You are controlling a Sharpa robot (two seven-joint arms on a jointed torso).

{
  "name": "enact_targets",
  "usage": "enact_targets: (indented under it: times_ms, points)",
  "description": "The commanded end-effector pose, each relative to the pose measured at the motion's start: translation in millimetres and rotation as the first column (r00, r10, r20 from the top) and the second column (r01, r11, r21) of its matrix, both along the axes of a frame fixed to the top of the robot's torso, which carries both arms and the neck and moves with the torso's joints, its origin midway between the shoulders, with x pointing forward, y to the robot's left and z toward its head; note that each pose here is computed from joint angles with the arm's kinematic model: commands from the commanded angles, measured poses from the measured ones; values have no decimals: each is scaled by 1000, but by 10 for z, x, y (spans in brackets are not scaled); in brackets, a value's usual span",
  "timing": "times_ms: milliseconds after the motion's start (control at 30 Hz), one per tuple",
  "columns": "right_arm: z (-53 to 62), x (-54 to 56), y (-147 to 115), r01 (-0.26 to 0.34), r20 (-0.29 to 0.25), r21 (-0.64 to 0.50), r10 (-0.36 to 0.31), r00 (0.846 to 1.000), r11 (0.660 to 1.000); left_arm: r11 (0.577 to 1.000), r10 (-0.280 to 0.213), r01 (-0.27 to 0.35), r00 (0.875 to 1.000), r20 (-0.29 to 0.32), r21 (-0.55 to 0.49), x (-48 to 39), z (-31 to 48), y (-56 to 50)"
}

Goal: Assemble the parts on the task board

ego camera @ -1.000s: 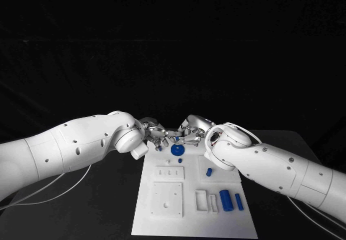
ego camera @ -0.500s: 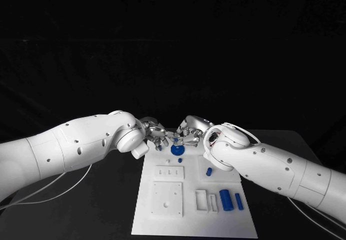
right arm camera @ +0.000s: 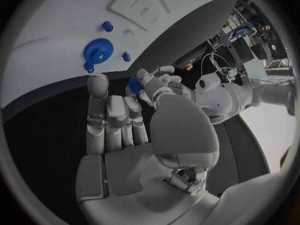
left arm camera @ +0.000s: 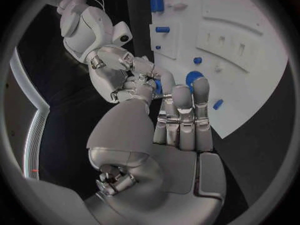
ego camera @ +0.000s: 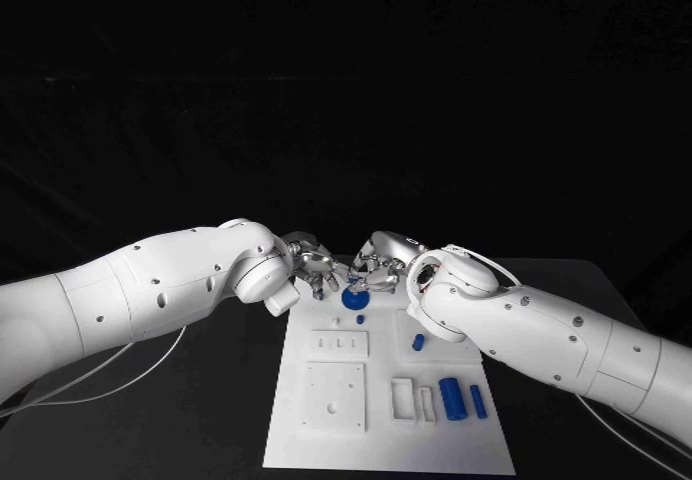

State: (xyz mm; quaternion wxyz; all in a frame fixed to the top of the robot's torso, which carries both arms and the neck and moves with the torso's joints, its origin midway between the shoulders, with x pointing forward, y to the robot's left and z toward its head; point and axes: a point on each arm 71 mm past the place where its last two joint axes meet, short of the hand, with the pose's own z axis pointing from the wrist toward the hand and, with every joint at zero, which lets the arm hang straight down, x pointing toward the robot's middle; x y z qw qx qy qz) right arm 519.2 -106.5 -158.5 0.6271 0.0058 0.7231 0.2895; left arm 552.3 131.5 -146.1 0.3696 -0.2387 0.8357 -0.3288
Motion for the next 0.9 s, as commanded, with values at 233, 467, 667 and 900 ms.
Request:
enact_targets:
  times_ms: [233, 467, 667, 900]
  points:
    - [15, -8, 25, -10, 7, -13, 10, 1000, 1000, 999, -31, 31, 999, 6, 12, -11, 6, -31]
    - [16, -8, 18, -9, 8, -12, 9, 1000, 1000, 1000, -26, 25, 1000, 14, 12, -5, 10, -24]
    - [23, -8, 6, -4, 15, -6, 4, 1000, 1000, 1000, -11, 11, 1000, 25, 7, 6, 17, -10]
    - [38, -5, -12, 0, 28, 20, -1, 1000, 1000, 1000, 1, -1, 1000, 24, -6, 12, 19, 0]
